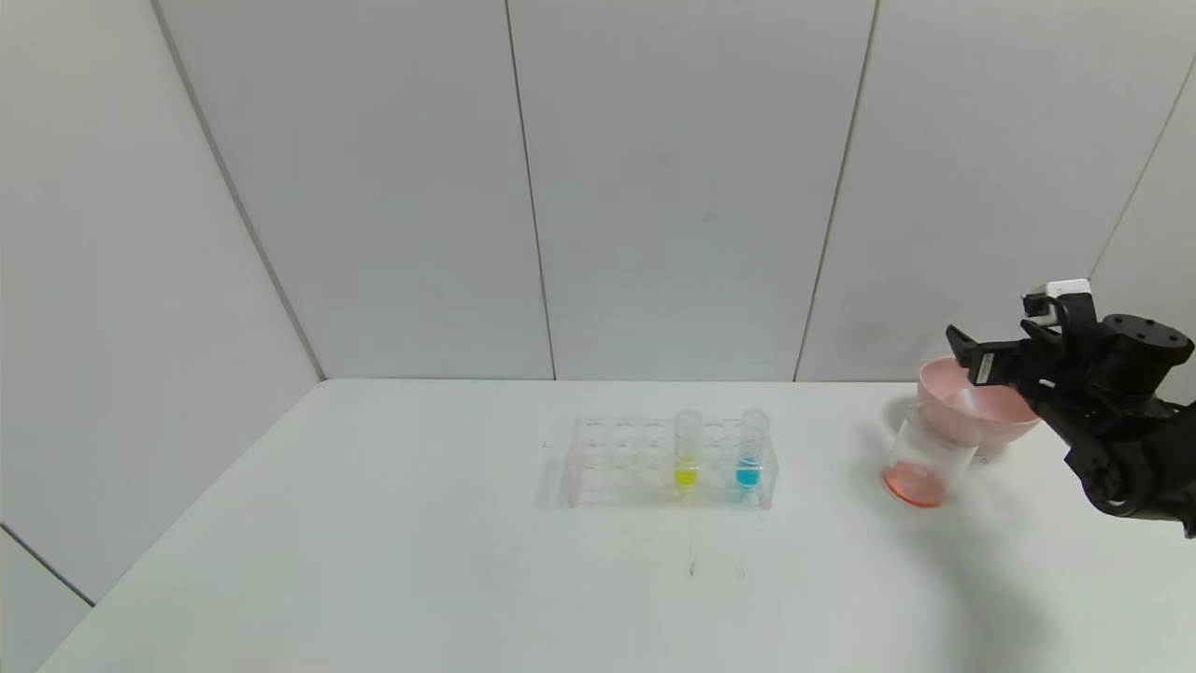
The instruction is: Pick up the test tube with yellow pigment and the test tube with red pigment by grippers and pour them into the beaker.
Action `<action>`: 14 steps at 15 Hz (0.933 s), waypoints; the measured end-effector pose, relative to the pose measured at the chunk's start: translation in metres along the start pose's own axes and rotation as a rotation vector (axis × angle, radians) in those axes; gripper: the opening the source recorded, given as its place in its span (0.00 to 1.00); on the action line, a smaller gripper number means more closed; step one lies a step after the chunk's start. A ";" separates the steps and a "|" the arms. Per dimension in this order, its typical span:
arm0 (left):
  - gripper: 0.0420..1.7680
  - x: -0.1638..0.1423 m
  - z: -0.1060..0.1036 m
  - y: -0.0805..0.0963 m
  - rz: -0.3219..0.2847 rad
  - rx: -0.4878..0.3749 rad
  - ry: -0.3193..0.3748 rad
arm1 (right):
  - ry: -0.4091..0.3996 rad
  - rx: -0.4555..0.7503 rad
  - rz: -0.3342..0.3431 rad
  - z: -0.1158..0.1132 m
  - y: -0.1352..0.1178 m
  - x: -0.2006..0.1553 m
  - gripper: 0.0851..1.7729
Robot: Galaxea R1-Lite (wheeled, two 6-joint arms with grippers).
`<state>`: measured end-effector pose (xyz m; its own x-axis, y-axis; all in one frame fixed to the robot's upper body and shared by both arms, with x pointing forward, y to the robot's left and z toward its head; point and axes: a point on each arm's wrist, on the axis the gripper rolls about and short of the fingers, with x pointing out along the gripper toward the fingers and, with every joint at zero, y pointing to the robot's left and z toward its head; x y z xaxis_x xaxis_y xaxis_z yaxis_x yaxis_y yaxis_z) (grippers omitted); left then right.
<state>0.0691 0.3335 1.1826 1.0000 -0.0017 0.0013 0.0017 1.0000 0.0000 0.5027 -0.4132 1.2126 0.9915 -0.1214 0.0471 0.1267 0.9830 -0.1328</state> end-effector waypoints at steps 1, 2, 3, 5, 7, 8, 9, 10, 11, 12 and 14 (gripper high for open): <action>1.00 0.000 0.000 0.000 0.000 0.000 0.000 | -0.007 -0.001 -0.003 0.003 -0.001 -0.001 0.86; 1.00 0.000 0.000 0.000 0.000 0.000 0.000 | -0.015 -0.001 -0.006 0.006 -0.003 -0.001 0.87; 1.00 0.000 0.000 0.000 0.000 0.000 0.000 | -0.023 -0.002 -0.011 0.010 -0.005 -0.002 0.88; 1.00 0.000 0.000 0.000 0.000 0.000 0.000 | -0.046 -0.004 -0.020 0.020 -0.008 -0.006 0.90; 1.00 0.000 0.000 0.000 0.000 0.000 0.000 | -0.070 -0.006 -0.034 0.033 -0.013 -0.013 0.91; 1.00 0.000 0.000 0.000 0.000 0.000 0.000 | -0.080 -0.005 -0.048 0.041 -0.016 -0.018 0.92; 1.00 0.000 0.000 0.000 0.000 0.000 0.000 | -0.091 -0.004 -0.063 0.049 -0.018 -0.024 0.92; 1.00 0.000 0.000 0.000 0.000 0.000 0.000 | -0.103 -0.004 -0.078 0.058 -0.020 -0.032 0.93; 1.00 0.000 0.000 0.000 0.000 0.000 0.000 | -0.114 -0.004 -0.087 0.067 -0.022 -0.041 0.93; 1.00 0.000 0.000 0.000 0.000 0.000 0.000 | -0.116 -0.003 -0.091 0.075 -0.023 -0.051 0.94; 1.00 0.000 0.000 0.000 0.000 0.000 0.000 | -0.088 0.017 -0.087 0.085 -0.021 -0.075 0.94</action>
<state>0.0691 0.3335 1.1826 1.0000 -0.0013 0.0013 0.0013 1.0000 0.0000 0.4227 -0.4129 1.2961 0.9701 -0.1948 0.1450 0.2111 0.9716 -0.1071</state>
